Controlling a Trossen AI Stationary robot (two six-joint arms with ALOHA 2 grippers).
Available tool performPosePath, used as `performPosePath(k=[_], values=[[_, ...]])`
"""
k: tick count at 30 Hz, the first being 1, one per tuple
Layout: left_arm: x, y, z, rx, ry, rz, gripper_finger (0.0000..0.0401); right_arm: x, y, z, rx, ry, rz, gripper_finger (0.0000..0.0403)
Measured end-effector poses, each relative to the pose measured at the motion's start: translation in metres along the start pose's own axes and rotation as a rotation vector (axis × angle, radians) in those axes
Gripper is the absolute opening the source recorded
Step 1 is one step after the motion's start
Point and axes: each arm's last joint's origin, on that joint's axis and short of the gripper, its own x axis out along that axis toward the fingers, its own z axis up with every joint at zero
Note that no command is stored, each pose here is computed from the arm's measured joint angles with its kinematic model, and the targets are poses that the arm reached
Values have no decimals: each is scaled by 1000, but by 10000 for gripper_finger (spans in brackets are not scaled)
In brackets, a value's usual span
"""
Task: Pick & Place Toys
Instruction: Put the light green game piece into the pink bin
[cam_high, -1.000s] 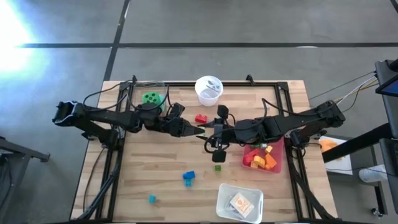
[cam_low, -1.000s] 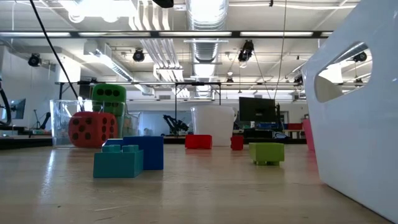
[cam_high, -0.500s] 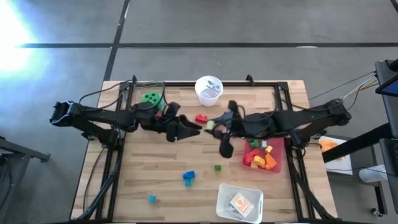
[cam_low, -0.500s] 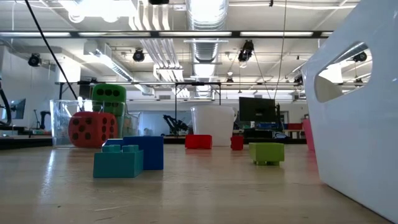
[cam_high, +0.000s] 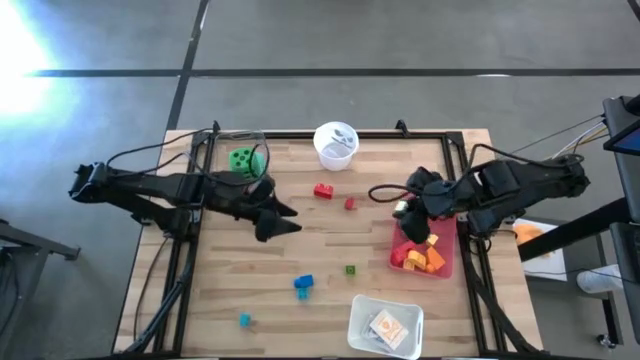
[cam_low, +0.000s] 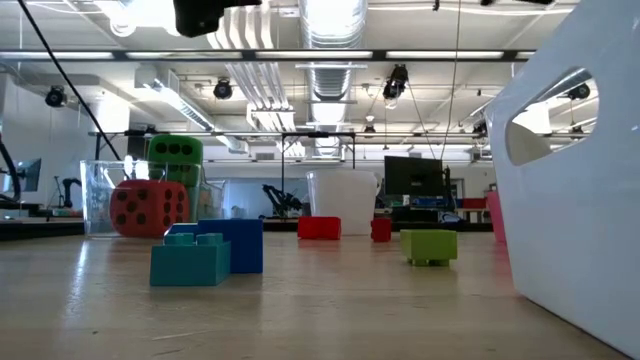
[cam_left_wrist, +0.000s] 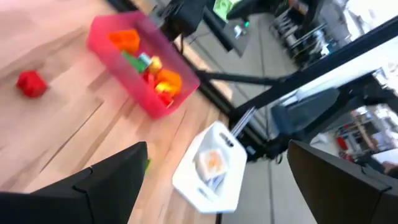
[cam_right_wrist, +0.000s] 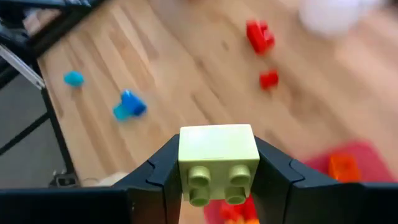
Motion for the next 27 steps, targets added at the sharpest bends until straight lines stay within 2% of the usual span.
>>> performPosePath(k=[5,13,18,27], values=[[-1,2,-8,-7,54,56,390,9,-17,-19,147,83,-19,129],[-1,-1,-16,-9,89,54,390,40,-48,-56,398,170,-173,129],[-1,-2,-17,-19,93,51,390,63,-62,-77,464,238,-263,129],[-1,-2,-17,-26,96,55,390,97,-69,-95,486,263,-305,129]])
